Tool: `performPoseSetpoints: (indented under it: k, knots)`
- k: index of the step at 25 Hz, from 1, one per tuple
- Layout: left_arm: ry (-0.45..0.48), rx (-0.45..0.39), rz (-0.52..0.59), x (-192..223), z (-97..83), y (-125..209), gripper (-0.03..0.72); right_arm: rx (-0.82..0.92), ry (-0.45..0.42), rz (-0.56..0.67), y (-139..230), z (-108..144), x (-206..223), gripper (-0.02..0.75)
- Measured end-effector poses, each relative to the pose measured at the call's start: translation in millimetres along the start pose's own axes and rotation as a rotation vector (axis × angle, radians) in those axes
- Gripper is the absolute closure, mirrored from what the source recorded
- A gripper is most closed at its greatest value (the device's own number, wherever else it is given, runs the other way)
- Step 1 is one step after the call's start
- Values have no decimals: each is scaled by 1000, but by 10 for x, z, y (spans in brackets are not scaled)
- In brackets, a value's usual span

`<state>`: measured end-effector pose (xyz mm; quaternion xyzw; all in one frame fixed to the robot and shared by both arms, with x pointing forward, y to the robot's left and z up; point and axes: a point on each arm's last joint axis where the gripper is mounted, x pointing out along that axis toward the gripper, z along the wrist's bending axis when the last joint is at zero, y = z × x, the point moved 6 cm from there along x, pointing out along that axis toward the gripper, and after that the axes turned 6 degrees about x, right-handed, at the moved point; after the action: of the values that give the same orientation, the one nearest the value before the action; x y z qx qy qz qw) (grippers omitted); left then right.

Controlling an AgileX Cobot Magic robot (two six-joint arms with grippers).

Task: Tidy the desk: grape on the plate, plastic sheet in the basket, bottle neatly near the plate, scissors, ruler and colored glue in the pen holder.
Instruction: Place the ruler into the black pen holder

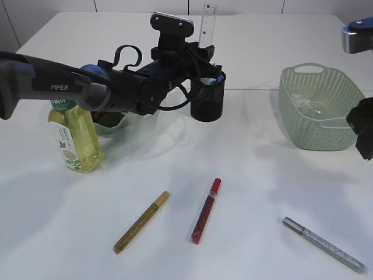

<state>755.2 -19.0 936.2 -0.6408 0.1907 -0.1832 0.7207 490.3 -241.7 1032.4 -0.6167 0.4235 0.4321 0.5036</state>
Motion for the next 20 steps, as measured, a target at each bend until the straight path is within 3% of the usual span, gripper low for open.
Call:
performPoseSetpoints:
  k: [20]
  knots:
    - [-19,12,-19,1,96,-21,410,0,0,-2,-3,0,0,248]
